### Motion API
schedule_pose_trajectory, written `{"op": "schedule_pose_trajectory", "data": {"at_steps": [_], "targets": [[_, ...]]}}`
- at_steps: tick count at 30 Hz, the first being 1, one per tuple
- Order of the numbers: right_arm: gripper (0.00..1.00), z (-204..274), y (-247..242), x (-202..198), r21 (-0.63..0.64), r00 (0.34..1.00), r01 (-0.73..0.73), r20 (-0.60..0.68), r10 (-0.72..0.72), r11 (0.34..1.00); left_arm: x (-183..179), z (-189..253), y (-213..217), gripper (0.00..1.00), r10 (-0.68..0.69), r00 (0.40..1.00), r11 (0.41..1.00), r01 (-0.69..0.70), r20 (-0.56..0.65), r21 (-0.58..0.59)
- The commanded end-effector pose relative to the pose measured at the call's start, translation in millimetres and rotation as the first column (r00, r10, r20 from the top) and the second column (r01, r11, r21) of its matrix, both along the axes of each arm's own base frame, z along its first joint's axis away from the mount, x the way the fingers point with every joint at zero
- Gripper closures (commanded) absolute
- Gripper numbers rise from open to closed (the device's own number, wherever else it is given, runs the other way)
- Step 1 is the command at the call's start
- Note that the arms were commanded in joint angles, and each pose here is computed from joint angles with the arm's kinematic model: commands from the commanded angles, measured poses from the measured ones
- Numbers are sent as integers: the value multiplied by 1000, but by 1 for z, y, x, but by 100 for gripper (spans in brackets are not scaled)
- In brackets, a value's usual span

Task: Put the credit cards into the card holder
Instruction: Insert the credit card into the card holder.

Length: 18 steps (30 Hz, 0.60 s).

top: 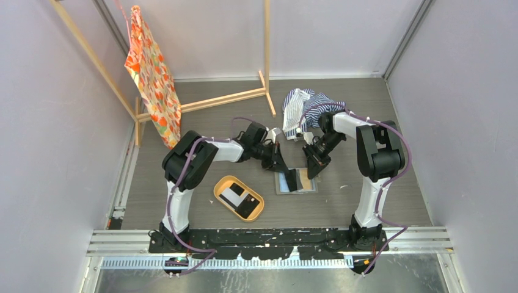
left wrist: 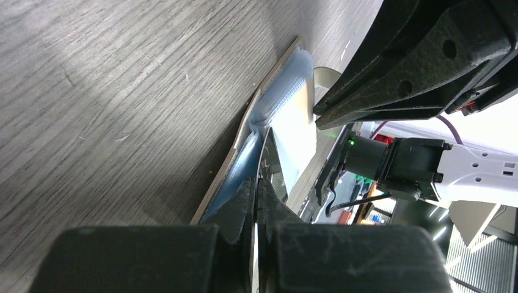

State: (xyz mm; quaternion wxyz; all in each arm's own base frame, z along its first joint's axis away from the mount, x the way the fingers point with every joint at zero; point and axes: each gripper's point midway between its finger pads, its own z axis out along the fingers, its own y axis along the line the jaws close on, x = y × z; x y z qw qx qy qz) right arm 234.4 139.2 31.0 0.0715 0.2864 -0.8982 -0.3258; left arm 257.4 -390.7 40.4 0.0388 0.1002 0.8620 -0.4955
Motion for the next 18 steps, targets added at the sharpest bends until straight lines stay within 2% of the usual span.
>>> {"op": "schedule_pose_trajectory", "data": {"at_steps": [1, 18], "targets": [[85, 8, 7, 7, 20, 999, -14, 34, 13, 1000, -3, -10, 1, 100, -18, 1000, 999, 19, -23, 41], [85, 10, 9, 8, 29, 999, -12, 47, 11, 1000, 5, -9, -12, 100, -50, 997, 997, 53, -54, 51]]}}
